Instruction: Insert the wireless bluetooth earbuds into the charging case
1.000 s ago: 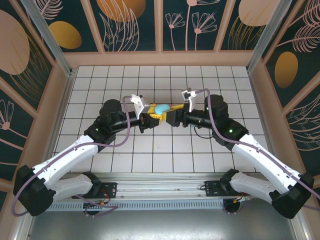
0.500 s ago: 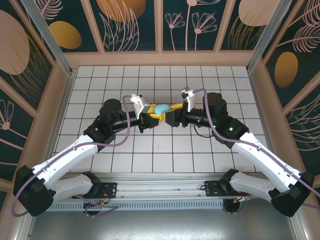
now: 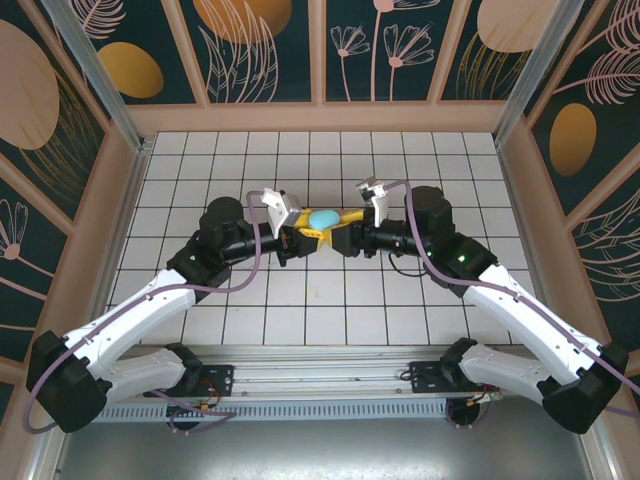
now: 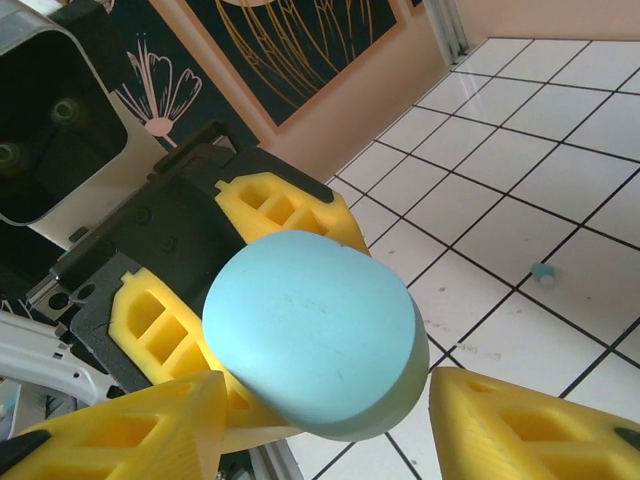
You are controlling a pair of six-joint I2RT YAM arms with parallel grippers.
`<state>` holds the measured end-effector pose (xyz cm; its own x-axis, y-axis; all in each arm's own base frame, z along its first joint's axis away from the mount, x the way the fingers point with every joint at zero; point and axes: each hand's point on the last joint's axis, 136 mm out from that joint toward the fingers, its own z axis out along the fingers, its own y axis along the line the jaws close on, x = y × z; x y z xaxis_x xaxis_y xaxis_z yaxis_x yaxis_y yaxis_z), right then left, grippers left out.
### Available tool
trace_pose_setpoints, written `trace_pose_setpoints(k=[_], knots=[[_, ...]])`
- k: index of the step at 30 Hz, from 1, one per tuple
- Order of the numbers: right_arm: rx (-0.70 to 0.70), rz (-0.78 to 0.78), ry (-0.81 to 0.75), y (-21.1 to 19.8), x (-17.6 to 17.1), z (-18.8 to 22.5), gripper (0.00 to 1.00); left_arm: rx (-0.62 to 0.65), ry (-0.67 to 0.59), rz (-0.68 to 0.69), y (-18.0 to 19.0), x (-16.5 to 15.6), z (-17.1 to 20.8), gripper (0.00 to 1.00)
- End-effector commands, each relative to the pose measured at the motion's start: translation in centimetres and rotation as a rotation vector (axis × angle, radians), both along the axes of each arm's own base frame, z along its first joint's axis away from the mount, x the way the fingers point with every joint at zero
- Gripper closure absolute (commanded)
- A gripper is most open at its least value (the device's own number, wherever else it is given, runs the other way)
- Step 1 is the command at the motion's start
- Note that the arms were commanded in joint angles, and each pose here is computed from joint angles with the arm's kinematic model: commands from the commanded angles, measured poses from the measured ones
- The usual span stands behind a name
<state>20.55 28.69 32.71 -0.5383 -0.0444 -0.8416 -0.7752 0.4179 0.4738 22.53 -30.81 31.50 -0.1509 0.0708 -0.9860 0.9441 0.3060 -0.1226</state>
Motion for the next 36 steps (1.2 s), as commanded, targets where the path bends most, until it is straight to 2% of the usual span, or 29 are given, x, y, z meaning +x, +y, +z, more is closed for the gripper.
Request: trace_pose_setpoints(k=[1,7,19,31,36], knots=[[-0.033,-0.001,-0.008,-0.2,-0.1,-0.6,0.47,-0.047,-0.058,-0.031,-0.2,-0.6,2.6,0.87],[-0.061,-0.099,-0.041,-0.6,2.0,0.0,0.52,-0.05,-0.05,-0.057,-0.5,-0.7,2.6,0.87],[-0.046,-0.203,-0.119,-0.6,5.1,2.8,0.51,-0.064,-0.027,-0.115,-1.1,-1.3,2.2,0.91],[-0.064,-0.209,-0.03,-0.2,6.3,1.7,0.49,-0.056,-0.02,-0.088,-0.9,-1.0,1.4,0.91],[-0.032,-0.186,0.0,-0.1,5.7,3.0,0.47,-0.035,-0.01,-0.038,-0.7,0.0,0.5,0.9]])
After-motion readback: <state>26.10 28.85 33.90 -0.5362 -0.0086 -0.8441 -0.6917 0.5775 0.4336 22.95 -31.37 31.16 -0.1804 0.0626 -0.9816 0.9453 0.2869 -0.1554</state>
